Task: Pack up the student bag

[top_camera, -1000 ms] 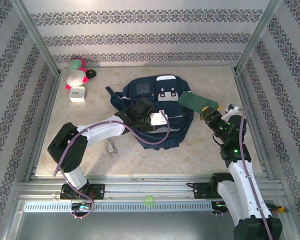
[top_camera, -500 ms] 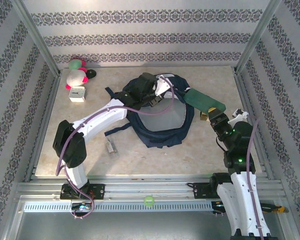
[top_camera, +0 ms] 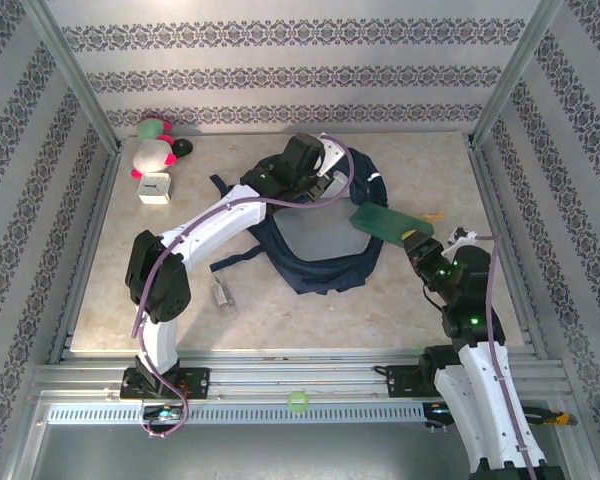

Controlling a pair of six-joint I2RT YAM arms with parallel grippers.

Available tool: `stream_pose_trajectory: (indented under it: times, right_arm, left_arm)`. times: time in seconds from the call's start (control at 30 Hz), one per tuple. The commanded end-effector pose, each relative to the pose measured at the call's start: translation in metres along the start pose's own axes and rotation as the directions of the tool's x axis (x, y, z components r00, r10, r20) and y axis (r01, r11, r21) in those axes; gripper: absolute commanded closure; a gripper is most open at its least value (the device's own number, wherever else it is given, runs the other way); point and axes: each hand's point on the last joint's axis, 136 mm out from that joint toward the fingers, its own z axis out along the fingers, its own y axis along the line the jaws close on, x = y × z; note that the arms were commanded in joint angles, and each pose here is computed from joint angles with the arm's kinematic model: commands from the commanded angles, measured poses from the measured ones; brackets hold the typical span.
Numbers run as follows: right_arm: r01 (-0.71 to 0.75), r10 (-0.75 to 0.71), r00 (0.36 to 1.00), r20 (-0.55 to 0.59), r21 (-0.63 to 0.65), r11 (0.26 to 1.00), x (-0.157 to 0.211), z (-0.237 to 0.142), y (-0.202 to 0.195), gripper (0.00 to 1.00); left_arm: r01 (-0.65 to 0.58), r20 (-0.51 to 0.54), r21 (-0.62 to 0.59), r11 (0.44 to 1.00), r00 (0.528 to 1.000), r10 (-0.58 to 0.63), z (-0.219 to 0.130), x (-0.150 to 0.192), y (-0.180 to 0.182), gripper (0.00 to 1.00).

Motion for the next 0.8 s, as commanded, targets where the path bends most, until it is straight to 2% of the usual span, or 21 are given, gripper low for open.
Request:
stream_pose_trajectory:
  times: [0.0,0.1,0.23,0.57,0.77]
  right_arm:
    - [0.003,-0.006,0.999,-0.036,-0.062,0.998,0.009,-0.004,0.015,0.84]
    - [0.009,-0.013,0.999,-0.046,-0.079,0.997,0.011,-0.008,0.023,0.84]
    - [0.003,-0.007,0.999,-0.053,-0.09,0.996,0.019,0.005,0.031,0.84]
    - [-0.019,0.033,0.995,0.093,-0.151,0.988,0.035,0.063,0.066,0.81]
    - [-0.081,0.106,0.977,0.186,-0.139,0.987,0.049,0.095,0.068,0.8]
  left_arm:
    - [0.085,0.084,-0.101,0.991,0.993,-0.077,-0.008,-0.032,0.03,1.0]
    - [0.098,0.058,-0.103,0.99,0.994,-0.092,-0.002,-0.028,0.03,1.0]
    - [0.142,0.074,-0.038,0.989,0.988,-0.139,-0.006,-0.034,0.021,1.0]
    - [0.193,0.089,0.008,0.981,0.977,-0.193,-0.019,-0.041,0.018,1.0]
    - [0.213,0.104,0.028,0.977,0.971,-0.215,-0.023,-0.047,0.016,1.0]
